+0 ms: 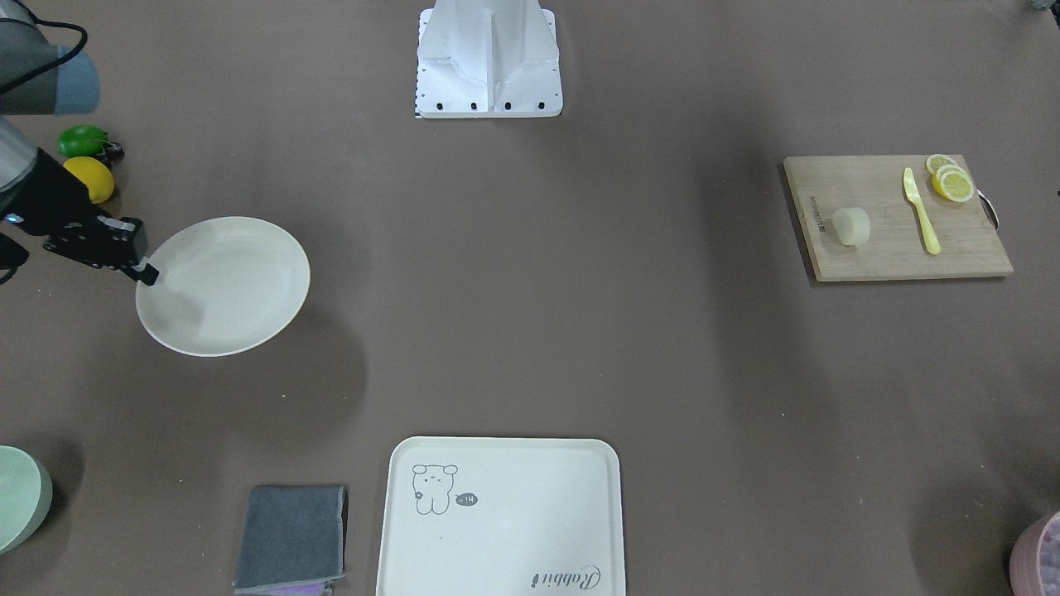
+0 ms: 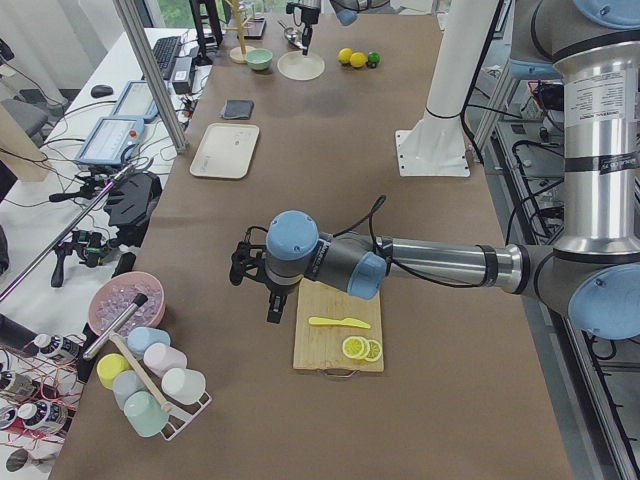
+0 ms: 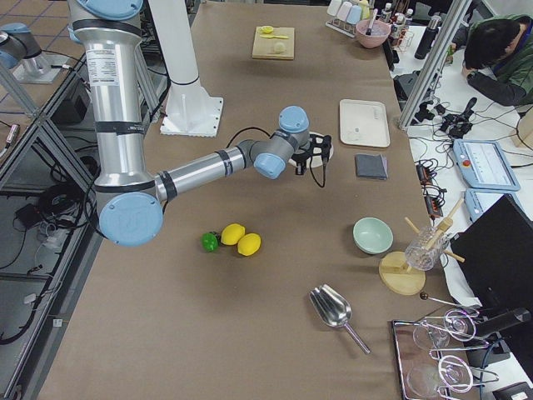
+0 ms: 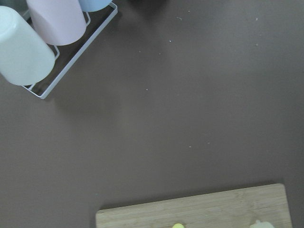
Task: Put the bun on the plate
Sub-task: 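Carry the white plate with the right gripper to the table center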
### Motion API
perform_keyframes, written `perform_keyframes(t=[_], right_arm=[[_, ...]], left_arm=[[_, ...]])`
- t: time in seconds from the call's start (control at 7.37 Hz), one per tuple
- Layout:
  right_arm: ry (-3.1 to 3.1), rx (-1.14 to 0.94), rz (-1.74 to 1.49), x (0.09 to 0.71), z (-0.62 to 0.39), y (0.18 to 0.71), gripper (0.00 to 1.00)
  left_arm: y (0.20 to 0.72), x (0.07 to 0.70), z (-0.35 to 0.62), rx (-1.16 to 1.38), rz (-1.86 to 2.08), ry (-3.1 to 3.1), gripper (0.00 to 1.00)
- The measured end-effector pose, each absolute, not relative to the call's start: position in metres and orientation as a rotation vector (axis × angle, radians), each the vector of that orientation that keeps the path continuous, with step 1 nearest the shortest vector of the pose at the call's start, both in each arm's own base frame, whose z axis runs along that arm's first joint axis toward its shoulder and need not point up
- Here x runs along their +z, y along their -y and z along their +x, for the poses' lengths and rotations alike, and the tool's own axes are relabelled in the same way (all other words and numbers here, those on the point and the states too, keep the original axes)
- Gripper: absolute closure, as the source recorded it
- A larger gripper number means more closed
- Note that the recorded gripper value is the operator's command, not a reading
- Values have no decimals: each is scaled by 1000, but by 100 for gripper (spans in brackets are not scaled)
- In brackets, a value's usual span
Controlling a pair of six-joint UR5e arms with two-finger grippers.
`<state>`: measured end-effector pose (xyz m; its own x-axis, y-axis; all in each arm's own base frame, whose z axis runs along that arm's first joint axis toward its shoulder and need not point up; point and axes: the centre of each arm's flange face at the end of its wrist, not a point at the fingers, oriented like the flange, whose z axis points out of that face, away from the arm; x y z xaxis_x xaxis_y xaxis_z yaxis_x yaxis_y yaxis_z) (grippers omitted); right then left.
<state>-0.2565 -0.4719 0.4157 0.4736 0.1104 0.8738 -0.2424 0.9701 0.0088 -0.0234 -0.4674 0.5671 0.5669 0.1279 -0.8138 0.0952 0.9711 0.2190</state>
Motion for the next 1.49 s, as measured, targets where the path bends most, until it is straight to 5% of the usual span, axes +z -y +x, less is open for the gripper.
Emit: perform_keyframes(t=[0.95,1.49], right_arm=[[1025,315,133,271,-484,384,100],[998,307,111,251,-546,397,100]], left_arm=[[470,543,100,-44,338,-900,2],[458,545,142,-38,316,-898,2]])
